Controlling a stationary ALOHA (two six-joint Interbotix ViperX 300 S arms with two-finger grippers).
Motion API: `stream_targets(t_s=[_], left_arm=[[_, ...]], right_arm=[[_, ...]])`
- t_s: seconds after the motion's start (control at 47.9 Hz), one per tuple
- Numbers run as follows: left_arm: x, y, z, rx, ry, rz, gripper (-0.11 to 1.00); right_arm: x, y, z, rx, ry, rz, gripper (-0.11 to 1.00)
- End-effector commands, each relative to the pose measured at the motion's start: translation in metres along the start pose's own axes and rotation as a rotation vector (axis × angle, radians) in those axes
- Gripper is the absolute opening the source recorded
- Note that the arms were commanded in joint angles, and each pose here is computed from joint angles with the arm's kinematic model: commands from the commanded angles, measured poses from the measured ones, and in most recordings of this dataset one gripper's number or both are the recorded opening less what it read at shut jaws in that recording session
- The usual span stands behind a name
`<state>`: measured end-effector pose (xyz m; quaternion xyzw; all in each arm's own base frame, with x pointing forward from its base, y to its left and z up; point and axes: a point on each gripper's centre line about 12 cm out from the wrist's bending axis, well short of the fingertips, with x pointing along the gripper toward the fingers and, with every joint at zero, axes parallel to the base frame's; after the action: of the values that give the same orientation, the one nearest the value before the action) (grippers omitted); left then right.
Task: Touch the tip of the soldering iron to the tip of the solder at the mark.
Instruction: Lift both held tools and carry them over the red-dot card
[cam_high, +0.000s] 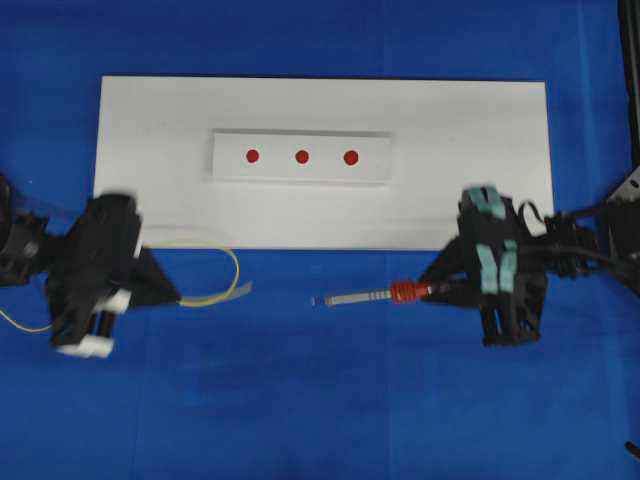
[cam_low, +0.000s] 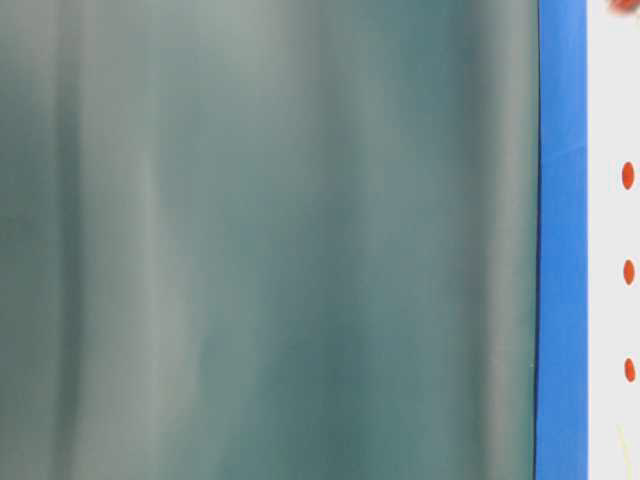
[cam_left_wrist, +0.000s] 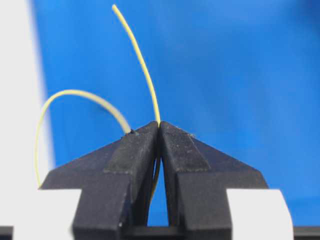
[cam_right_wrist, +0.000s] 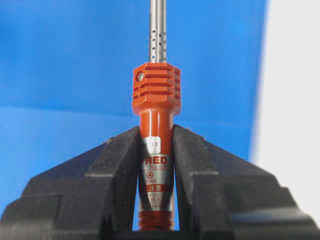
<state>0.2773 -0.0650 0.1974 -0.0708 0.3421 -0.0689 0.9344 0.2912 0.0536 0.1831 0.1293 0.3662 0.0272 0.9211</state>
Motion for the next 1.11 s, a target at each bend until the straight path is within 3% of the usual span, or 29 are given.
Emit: stream_targets(t_s=[0.0, 0.125, 0.292, 0.439, 0.647, 1.086], left_arm=[[-0.002, 0.021, 0.012, -0.068, 0.006, 0.065, 0.02], [-0.003, 0.05, 0.015, -0.159, 0.04, 0.152, 0.02], [-0.003, 0.078, 0.019, -0.227, 0.093, 0.233, 0.02], [-0.001, 0.1, 0.021, -0.28, 0.173, 0.295, 0.02], [0.004, 0.105, 0.027, -0.289, 0.225, 0.309, 0.02], [0.015, 0.108, 0.036, -0.299, 0.214, 0.309, 0.02]], right_arm=[[-0.008, -0.018, 0.024, 0.025, -0.036, -0.053, 0.06], [-0.012, -0.047, 0.036, 0.073, -0.019, -0.14, 0.06], [-0.021, -0.08, 0.047, 0.139, 0.0, -0.231, 0.06], [-0.026, -0.095, 0.052, 0.155, 0.011, -0.276, 0.06], [-0.027, -0.097, 0.053, 0.155, 0.015, -0.285, 0.06], [-0.026, -0.098, 0.052, 0.157, 0.026, -0.288, 0.06]])
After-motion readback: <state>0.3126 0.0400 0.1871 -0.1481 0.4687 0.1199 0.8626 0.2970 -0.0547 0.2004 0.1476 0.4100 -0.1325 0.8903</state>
